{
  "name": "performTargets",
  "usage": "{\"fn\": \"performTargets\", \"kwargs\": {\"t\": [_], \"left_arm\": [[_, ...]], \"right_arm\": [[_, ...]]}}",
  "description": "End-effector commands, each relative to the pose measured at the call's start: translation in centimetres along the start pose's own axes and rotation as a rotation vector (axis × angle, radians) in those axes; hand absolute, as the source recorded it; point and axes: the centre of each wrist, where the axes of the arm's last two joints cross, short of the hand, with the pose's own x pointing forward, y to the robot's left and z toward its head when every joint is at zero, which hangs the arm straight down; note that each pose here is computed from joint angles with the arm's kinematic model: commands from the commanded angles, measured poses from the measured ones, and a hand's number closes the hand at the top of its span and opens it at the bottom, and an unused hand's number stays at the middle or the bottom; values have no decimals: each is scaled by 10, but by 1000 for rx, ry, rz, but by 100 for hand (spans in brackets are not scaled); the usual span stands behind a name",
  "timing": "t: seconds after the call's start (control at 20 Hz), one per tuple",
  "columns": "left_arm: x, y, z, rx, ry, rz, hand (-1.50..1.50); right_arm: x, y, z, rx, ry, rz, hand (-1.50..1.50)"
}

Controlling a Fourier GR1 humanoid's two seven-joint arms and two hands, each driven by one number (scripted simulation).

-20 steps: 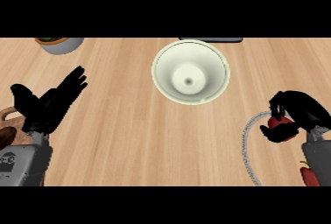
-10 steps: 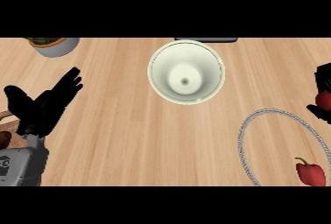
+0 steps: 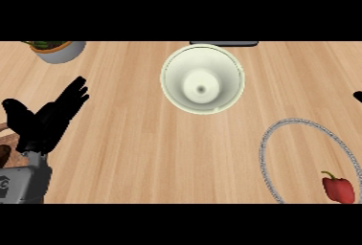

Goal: Pick the tomato from the placemat and place it in the bowl

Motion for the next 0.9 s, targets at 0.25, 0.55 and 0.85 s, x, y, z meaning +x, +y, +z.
{"fn": "performTargets", "kwargs": {"t": [0.25, 0.55, 0.85], "left_arm": [[6, 5, -7, -6, -3, 2, 0], [3, -13, 3, 17, -5, -14, 0], [8, -10, -13, -20, -10, 20, 0]], "right_arm": [[62, -21, -33, -14, -77, -167, 150], [100, -24, -77, -64, -75, -187, 150], [147, -1, -132, -113, -76, -230, 150]]}}
